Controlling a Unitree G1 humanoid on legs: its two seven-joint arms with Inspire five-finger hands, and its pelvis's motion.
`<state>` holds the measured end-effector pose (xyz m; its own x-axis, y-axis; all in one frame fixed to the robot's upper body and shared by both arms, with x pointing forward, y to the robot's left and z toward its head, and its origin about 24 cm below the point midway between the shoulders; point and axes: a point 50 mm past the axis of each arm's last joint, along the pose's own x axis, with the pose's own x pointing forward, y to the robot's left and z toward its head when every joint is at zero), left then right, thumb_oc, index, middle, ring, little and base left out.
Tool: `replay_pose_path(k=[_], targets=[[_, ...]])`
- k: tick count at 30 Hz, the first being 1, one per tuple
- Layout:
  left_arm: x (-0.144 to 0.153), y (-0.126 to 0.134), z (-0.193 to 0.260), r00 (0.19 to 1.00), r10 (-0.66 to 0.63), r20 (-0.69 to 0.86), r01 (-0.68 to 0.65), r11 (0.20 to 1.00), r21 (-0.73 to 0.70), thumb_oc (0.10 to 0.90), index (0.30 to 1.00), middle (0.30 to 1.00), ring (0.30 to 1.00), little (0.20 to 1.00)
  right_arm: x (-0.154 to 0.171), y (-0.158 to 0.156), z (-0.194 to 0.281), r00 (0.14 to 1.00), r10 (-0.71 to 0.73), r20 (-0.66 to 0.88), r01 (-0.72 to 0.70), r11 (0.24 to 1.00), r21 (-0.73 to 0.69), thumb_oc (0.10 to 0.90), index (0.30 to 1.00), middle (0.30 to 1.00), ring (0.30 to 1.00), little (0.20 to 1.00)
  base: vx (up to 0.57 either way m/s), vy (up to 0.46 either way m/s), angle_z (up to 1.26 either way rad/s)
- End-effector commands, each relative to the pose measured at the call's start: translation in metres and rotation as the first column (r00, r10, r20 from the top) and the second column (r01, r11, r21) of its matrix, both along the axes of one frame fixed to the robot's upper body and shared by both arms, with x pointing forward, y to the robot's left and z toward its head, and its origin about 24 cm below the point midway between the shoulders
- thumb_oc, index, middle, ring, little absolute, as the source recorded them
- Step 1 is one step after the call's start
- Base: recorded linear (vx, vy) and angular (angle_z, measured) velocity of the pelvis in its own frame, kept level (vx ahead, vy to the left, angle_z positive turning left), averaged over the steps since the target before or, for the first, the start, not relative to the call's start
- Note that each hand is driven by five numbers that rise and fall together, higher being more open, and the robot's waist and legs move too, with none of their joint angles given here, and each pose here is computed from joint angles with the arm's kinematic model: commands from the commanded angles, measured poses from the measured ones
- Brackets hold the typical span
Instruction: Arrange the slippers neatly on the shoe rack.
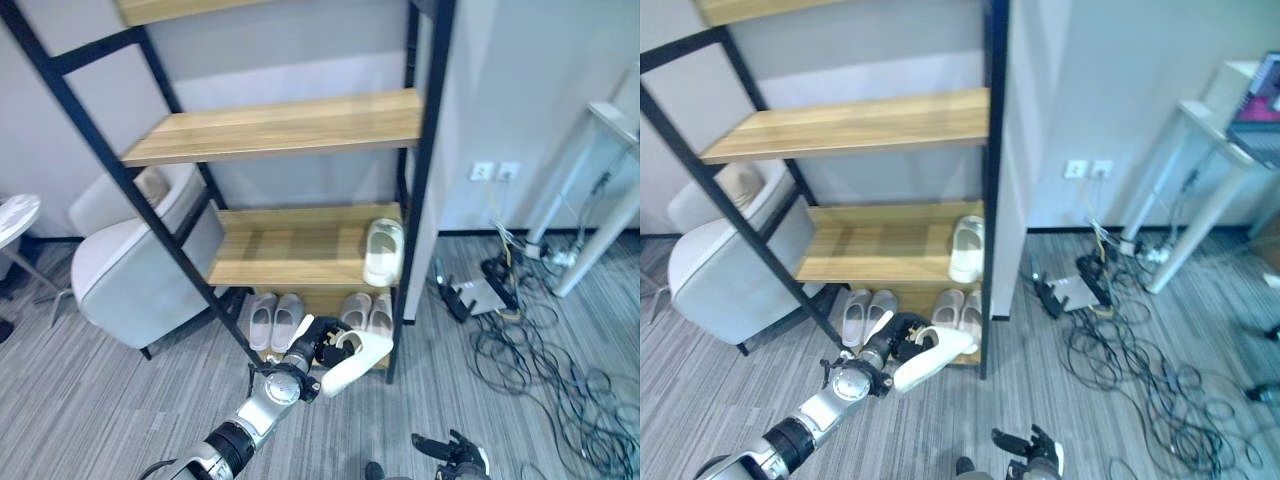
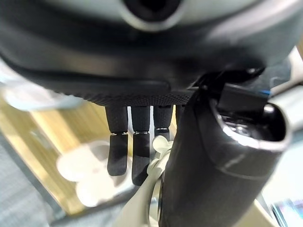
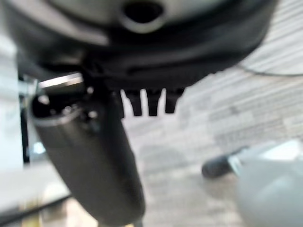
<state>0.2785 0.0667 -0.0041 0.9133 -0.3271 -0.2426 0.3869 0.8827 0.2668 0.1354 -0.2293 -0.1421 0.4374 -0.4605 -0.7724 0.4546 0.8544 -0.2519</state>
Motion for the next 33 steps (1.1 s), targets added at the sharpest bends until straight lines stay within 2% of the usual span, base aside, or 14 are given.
replay_pose_path(k=[1, 2, 4, 6, 12, 14, 17, 18, 23, 24, 29, 30, 31, 33], targets=[[0.020, -0.003, 0.070, 0.941, -0.003, 0.339, 0.042, 0.993, -0.106, 0.400, 0.300, 0.300, 0.300, 0.300, -0.006, 0.015, -0.001, 0.998, 0.039, 0.045, -0.039, 0.999, 0.010, 0.800, 0.900, 0.900, 0.900, 0.900, 0.21, 0.142, -0.82], [0.015, -0.009, 0.084, 0.906, -0.076, 0.417, 0.121, 0.989, -0.084, 0.400, 0.300, 0.300, 0.300, 0.300, -0.013, 0.019, -0.004, 0.997, 0.077, 0.025, -0.078, 0.997, 0.022, 0.800, 0.900, 0.900, 0.900, 0.900, 0.21, 0.142, -0.53], [0.015, -0.008, 0.083, 0.906, -0.076, 0.417, 0.122, 0.989, -0.084, 0.400, 0.300, 0.300, 0.300, 0.300, -0.014, 0.019, -0.005, 0.997, 0.077, 0.024, -0.078, 0.997, 0.022, 0.800, 0.900, 0.900, 0.900, 0.900, 0.15, 0.135, -0.57], [0.003, -0.018, 0.098, 0.865, -0.162, 0.474, 0.240, 0.965, -0.108, 0.400, 0.300, 0.300, 0.300, 0.300, -0.015, 0.021, -0.006, 0.994, 0.111, 0.023, -0.112, 0.993, 0.028, 0.800, 0.900, 0.900, 0.900, 0.900, 0.20, 0.225, -0.68], [0.003, -0.018, 0.098, 0.866, -0.162, 0.473, 0.240, 0.965, -0.107, 0.400, 0.300, 0.300, 0.300, 0.300, -0.015, 0.022, -0.006, 0.994, 0.111, 0.022, -0.112, 0.993, 0.029, 0.800, 0.900, 0.900, 0.900, 0.900, 0.04, 0.046, -0.26], [-0.005, -0.009, 0.118, 0.784, -0.188, 0.592, 0.259, 0.965, -0.037, 0.400, 0.300, 0.300, 0.300, 0.300, -0.026, 0.039, -0.013, 0.985, 0.174, -0.024, -0.172, 0.983, 0.070, 0.800, 0.900, 0.900, 0.900, 0.900, 0.43, 0.566, -0.08], [-0.005, -0.009, 0.118, 0.784, -0.188, 0.592, 0.259, 0.965, -0.037, 0.400, 0.300, 0.300, 0.300, 0.300, -0.026, 0.040, -0.013, 0.985, 0.173, -0.024, -0.171, 0.983, 0.070, 0.800, 0.900, 0.900, 0.900, 0.900, 0.09, 0.165, -0.98], [-0.005, -0.001, 0.111, 0.813, -0.150, 0.562, 0.226, 0.972, -0.067, 0.400, 0.300, 0.300, 0.300, 0.300, -0.023, 0.043, -0.013, 0.982, 0.186, -0.022, -0.184, 0.980, 0.079, 0.800, 0.900, 0.900, 0.900, 0.900, 0.04, 0.143, -0.11], [-0.005, -0.001, 0.111, 0.813, -0.151, 0.562, 0.226, 0.972, -0.067, 0.400, 0.300, 0.300, 0.300, 0.300, -0.023, 0.043, -0.013, 0.982, 0.185, -0.022, -0.183, 0.980, 0.078, 0.800, 0.900, 0.900, 0.900, 0.900, 0.02, 0.060, 0.00], [-0.015, 0.021, 0.123, 0.798, -0.011, 0.602, 0.171, 0.963, -0.208, 0.400, 0.300, 0.300, 0.300, 0.300, -0.021, 0.039, -0.011, 0.995, 0.105, 0.006, -0.105, 0.991, 0.080, 0.800, 0.900, 0.900, 0.900, 0.900, 0.04, 0.151, -0.13], [-0.015, 0.021, 0.122, 0.798, -0.011, 0.602, 0.171, 0.963, -0.208, 0.400, 0.300, 0.300, 0.300, 0.300, -0.021, 0.039, -0.011, 0.994, 0.105, 0.006, -0.105, 0.991, 0.080, 0.800, 0.900, 0.900, 0.900, 0.900, 0.05, -0.001, -0.03], [-0.019, 0.047, 0.126, 0.777, 0.142, 0.614, 0.042, 0.960, -0.276, 0.400, 0.300, 0.300, 0.300, 0.300, -0.032, 0.036, -0.015, 0.998, 0.045, -0.034, -0.042, 0.996, 0.077, 0.800, 0.900, 0.900, 0.900, 0.900, 0.30, -0.291, -0.49], [-0.016, 0.058, 0.124, 0.759, 0.213, 0.615, -0.036, 0.957, -0.287, 0.400, 0.300, 0.300, 0.300, 0.300, -0.040, 0.037, -0.018, 0.999, 0.000, -0.053, 0.005, 0.995, 0.100, 0.800, 0.900, 0.900, 0.900, 0.900, 0.30, -0.290, -0.53], [-0.013, 0.062, 0.119, 0.764, 0.254, 0.593, -0.085, 0.951, -0.298, 0.400, 0.300, 0.300, 0.300, 0.300, -0.043, 0.038, -0.020, 0.997, -0.002, -0.074, 0.010, 0.995, 0.104, 0.800, 0.900, 0.900, 0.900, 0.900, 0.10, -0.167, 0.00]])
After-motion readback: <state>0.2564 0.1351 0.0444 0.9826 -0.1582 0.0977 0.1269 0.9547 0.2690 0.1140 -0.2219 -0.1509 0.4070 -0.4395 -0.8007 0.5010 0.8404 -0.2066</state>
